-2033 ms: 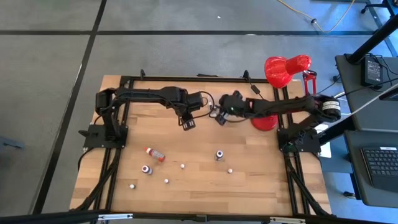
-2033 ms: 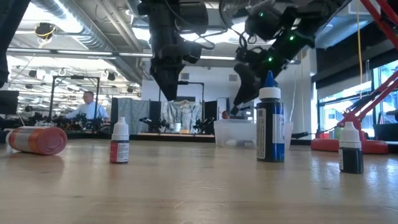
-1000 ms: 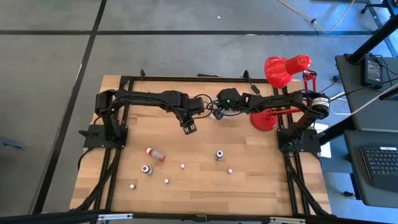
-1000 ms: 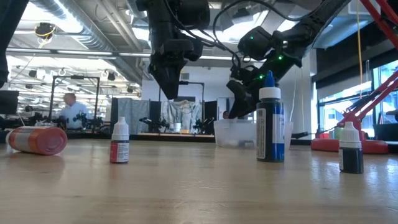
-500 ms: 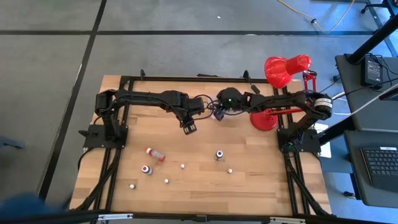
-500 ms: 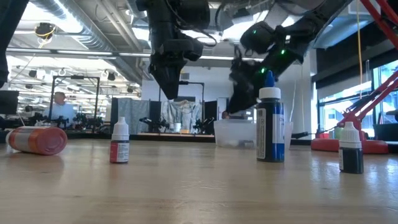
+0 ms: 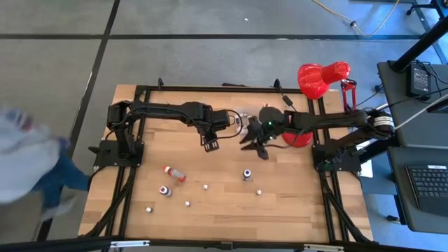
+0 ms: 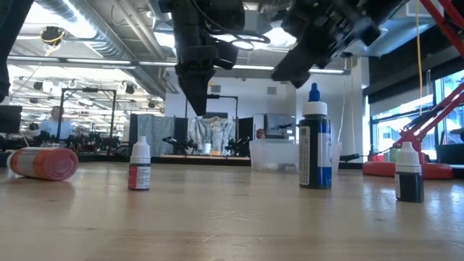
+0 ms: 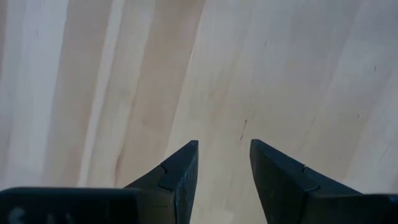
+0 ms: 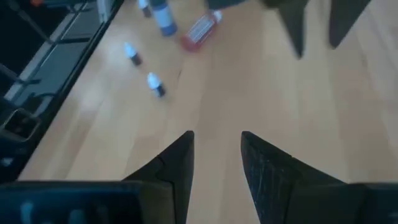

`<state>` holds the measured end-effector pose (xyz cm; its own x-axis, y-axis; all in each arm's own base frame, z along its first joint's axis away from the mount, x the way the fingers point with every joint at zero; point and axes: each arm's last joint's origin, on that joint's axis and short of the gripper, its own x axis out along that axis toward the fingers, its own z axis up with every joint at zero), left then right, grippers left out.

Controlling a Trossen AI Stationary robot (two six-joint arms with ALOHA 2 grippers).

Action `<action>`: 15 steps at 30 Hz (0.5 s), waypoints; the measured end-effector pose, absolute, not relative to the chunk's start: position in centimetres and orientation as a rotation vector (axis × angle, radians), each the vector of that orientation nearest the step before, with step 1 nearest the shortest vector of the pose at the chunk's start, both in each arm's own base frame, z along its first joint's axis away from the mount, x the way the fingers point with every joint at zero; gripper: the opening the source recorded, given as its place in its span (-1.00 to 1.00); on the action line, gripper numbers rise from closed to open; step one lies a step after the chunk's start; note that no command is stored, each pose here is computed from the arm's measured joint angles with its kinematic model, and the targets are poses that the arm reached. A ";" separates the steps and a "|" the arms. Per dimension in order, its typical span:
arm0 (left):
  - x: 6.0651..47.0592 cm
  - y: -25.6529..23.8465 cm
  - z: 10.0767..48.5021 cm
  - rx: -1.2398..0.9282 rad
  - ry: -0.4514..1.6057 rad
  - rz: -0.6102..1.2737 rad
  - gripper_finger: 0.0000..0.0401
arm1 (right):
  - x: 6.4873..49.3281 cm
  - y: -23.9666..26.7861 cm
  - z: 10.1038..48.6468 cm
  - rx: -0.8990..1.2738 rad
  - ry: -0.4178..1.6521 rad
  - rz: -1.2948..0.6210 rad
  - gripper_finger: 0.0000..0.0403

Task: Pick & Place food coloring
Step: Put the big blue food coloring bottle in the transparent bin

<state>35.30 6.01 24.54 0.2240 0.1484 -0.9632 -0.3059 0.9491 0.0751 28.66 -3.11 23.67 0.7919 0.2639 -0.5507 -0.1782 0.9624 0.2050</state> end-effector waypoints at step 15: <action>36.9 6.3 25.1 -0.002 1.150 0.224 -0.30 | 26.2 0.2 25.4 0.091 0.686 0.097 -0.32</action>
